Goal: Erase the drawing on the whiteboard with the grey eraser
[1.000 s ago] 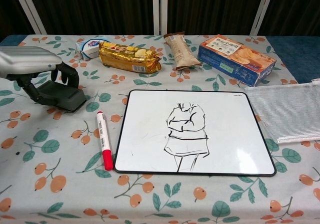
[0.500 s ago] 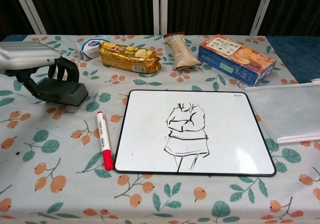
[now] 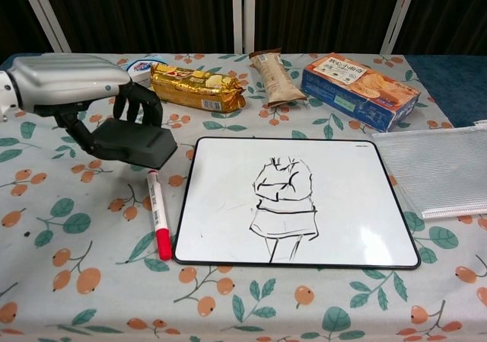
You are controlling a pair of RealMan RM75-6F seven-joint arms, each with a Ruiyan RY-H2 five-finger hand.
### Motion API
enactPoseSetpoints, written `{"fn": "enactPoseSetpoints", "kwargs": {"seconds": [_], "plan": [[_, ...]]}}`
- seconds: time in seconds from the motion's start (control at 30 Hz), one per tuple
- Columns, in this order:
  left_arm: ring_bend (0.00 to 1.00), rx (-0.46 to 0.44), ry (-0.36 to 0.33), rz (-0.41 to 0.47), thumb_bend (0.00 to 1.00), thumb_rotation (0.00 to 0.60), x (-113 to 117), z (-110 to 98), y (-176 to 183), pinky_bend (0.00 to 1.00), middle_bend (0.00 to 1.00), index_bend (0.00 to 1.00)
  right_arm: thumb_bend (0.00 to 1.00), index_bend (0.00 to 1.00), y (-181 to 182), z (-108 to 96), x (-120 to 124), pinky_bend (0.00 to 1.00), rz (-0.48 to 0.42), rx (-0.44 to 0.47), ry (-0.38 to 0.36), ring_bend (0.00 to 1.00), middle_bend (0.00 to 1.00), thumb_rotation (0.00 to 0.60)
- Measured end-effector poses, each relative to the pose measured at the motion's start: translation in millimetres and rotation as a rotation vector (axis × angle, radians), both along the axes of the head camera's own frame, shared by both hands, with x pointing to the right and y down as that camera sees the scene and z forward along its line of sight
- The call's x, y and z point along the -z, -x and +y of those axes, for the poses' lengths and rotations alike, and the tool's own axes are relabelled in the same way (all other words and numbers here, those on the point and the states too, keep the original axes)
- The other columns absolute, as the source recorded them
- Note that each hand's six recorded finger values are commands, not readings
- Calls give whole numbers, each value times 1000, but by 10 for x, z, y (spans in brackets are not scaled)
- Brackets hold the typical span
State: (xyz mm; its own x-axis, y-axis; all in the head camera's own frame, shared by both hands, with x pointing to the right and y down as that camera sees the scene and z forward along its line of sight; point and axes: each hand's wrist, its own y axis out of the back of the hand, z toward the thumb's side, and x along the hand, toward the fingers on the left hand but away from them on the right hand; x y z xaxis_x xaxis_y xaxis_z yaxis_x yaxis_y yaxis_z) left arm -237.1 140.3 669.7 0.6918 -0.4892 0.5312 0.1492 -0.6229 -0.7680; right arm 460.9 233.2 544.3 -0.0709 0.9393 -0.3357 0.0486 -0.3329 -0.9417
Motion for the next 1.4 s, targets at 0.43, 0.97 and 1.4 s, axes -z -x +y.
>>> {"fn": "enactPoseSetpoints", "kwargs": {"seconds": [0.43,0.97,1.4], "plan": [[507,-159,45,109,314,600,191,732,-426,543,524,590,230,0,-74,-50,22,0,-13,-14,-14,0,0,600],[508,-183,22,155,313,600,97,830,-763,541,525,590,206,0,-82,-75,47,0,-33,-17,-29,0,0,600],[513,-185,17,142,313,600,-131,892,-969,541,529,596,404,0,-136,-130,190,0,-45,-29,-68,0,0,600]]}}
